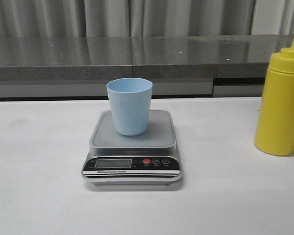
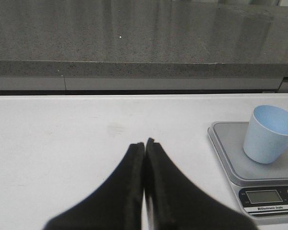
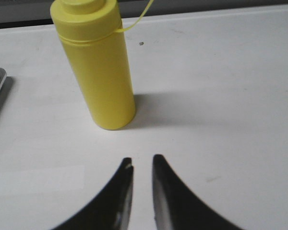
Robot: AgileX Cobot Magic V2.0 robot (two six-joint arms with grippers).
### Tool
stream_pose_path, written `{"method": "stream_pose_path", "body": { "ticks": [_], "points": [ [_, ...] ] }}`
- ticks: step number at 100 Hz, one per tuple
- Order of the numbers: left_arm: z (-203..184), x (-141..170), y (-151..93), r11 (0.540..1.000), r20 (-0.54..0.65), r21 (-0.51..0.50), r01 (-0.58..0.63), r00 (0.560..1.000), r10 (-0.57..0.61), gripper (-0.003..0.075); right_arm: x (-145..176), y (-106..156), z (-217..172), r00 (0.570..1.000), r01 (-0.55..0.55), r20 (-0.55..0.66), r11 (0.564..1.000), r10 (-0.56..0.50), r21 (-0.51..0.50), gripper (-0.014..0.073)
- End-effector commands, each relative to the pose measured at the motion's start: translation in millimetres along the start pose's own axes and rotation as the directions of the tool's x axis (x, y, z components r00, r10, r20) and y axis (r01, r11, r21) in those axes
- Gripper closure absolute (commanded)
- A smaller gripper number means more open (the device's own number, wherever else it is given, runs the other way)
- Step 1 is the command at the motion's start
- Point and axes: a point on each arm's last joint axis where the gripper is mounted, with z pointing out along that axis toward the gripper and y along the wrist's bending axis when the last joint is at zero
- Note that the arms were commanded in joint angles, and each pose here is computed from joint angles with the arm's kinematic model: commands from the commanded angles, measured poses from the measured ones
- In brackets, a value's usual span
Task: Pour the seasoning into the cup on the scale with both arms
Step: 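Move the right gripper down and close it around the yellow bottle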
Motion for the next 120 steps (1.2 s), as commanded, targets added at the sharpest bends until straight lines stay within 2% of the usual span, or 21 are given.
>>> {"method": "stream_pose_path", "body": {
  "ticks": [1, 11, 14, 24, 49, 79, 92, 107, 120],
  "points": [
    [-2, -14, -1, 1.000, 0.092, 0.008, 0.008, 0.996, -0.009, 0.0741, -24, 4, 7, 0.991, 0.002, 0.132, 1.000, 0.002, -0.026, 0.0218],
    [-2, -14, -1, 1.000, 0.092, 0.008, 0.008, 0.996, -0.009, 0.0741, -29, 6, 18, 0.986, 0.004, 0.169, 0.999, 0.003, -0.040, -0.0039],
    [-2, -14, -1, 1.000, 0.092, 0.008, 0.008, 0.996, -0.009, 0.0741, -30, 6, 22, 0.984, 0.005, 0.177, 0.999, 0.003, -0.044, -0.0073],
    [-2, -14, -1, 1.000, 0.092, 0.008, 0.008, 0.996, -0.009, 0.0741, -34, 8, 30, 0.976, 0.007, 0.220, 0.998, 0.006, -0.059, -0.0037],
    [-2, -14, -1, 1.000, 0.092, 0.008, 0.008, 0.996, -0.009, 0.0741, -34, 10, 61, 0.972, 0.009, 0.237, 0.997, 0.010, -0.080, -0.0038],
    [-2, -14, -1, 1.000, 0.092, 0.008, 0.008, 0.996, -0.009, 0.0741, -21, 23, 94, 0.967, 0.132, 0.240, 0.976, -0.088, -0.174, -0.0038],
    [-2, -14, -1, 1.000, 0.092, 0.008, 0.008, 0.996, -0.009, 0.0741, -16, 24, 107, 0.968, 0.118, 0.242, 0.975, -0.070, -0.191, -0.0038],
    [-2, -14, -1, 1.000, 0.092, 0.008, 0.008, 0.996, -0.009, 0.0741, -7, 18, 123, 0.972, 0.024, 0.234, 0.988, 0.013, -0.154, -0.0038],
    [-2, -14, -1, 1.000, 0.092, 0.008, 0.008, 0.996, -0.009, 0.0741, -1, 17, 134, 0.966, 0.006, 0.256, 0.988, 0.034, -0.155, -0.0038]
  ]
}}
